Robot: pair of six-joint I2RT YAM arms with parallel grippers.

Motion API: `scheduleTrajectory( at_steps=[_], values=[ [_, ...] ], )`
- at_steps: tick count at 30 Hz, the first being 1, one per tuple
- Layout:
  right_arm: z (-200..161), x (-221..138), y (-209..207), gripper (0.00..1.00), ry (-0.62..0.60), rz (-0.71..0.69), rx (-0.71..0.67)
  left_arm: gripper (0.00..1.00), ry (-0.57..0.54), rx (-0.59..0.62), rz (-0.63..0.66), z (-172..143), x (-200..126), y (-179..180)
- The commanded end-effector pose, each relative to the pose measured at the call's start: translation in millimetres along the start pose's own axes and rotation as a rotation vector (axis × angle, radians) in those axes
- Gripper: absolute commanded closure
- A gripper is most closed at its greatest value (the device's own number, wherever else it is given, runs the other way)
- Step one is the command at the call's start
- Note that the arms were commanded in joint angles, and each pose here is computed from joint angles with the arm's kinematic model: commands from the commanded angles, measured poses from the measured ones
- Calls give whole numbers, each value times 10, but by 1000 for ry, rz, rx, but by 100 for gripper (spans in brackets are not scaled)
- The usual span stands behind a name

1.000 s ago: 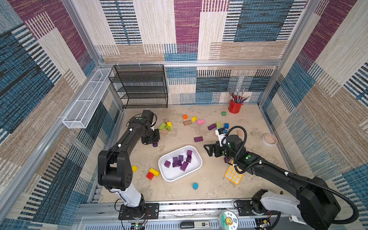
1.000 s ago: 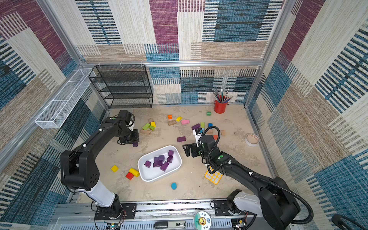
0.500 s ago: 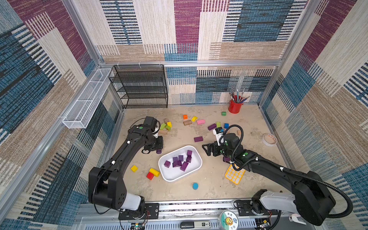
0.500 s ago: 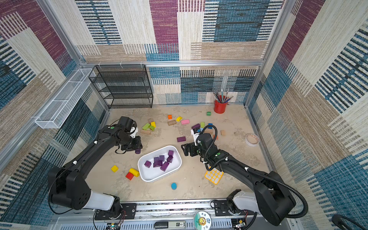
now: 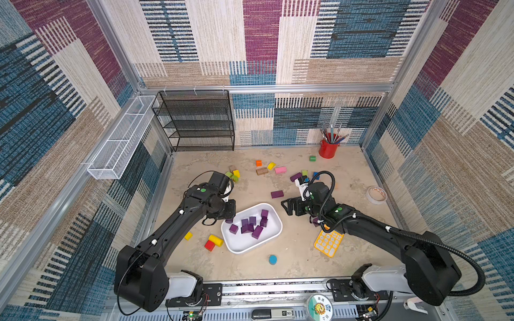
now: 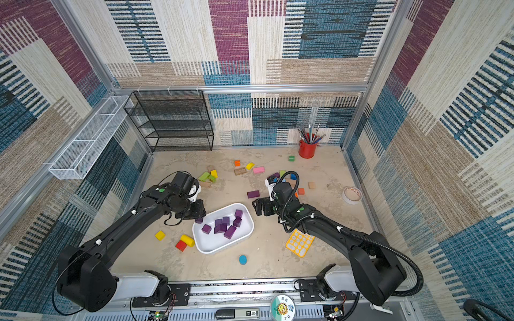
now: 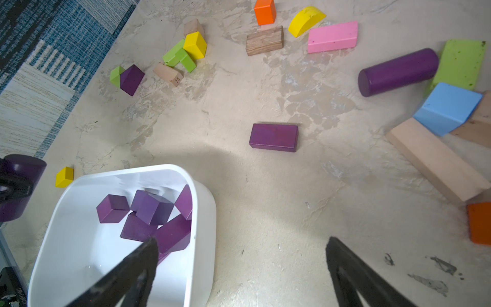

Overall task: Pick purple bricks into the storage bin
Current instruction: Place the building block in the storage box.

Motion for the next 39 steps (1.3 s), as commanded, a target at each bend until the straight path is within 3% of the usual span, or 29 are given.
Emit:
scheduleTrajectory(
  at_steps=[1, 16, 39],
  values=[
    [36, 30, -12, 1, 15, -29, 9, 80, -37, -20, -3, -20, 12, -26],
    [184, 121, -1, 1, 36, -57, 4, 79, -28, 24, -38, -304, 207, -160],
    [267, -16, -39, 1, -51, -139, 39, 80, 43, 329, 20, -488, 794, -804]
  ],
)
Point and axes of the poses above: each gripper's point midway between its finger pads, its own x axis out along the fingers, its own y axis along the line the jaws close on, z = x × y, the point moved 10 cm from there along -x, back along the fingers, and after that the axes turned 7 degrees about -x, right-handed, at the moved point
